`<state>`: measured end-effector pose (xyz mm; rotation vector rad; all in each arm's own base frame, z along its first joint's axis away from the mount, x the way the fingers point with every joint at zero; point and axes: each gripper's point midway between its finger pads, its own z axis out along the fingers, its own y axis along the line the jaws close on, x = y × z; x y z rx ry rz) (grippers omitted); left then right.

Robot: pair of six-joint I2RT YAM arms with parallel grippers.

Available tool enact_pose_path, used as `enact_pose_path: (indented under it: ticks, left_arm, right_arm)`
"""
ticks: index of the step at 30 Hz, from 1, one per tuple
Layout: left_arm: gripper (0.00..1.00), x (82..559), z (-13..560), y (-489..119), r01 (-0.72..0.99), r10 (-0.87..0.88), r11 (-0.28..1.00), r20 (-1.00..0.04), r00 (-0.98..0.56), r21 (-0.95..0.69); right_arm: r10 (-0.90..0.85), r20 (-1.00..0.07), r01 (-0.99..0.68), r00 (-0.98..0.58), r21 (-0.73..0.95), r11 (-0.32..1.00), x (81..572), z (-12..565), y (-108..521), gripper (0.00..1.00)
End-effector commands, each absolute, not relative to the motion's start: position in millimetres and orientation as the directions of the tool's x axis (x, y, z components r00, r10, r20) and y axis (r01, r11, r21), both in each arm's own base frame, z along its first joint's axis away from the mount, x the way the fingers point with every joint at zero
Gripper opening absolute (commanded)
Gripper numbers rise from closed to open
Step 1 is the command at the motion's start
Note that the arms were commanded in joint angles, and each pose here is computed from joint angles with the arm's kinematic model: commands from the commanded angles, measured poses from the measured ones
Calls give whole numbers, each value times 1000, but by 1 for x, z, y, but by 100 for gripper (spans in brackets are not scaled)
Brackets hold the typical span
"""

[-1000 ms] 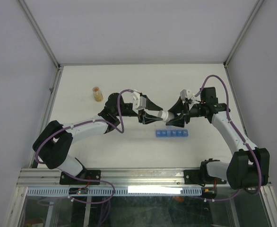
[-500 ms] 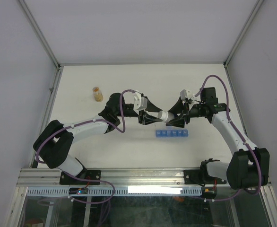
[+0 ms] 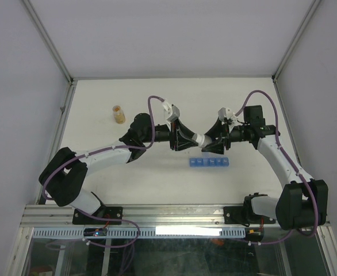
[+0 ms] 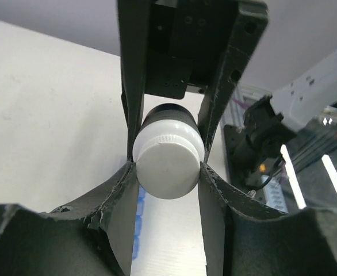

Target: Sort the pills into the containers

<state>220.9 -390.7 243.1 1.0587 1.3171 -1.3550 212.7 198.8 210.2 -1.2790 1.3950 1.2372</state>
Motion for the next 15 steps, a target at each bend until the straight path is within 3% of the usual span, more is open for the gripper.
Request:
enact_pose_path:
  ticks: [1, 7, 13, 15]
  left_arm:
    - [0, 227, 275, -387, 840, -184, 132, -846, -500, -525]
    - [0, 227, 273, -394, 762, -228, 189, -783, -579, -619]
    - [1, 220, 296, -390, 796, -249, 151, -802, -543, -587]
    - [19, 217, 298, -390, 816, -242, 140, -819, -520, -560]
  right_arm:
    - [-161, -987, -999, -27, 23, 27, 235, 227, 198, 0]
    - [-172, -984, -998, -40, 32, 46, 238, 224, 197, 0]
    - [-165, -985, -998, -44, 38, 40, 237, 224, 197, 0]
    - [-160, -986, -999, -43, 38, 34, 236, 226, 198, 0]
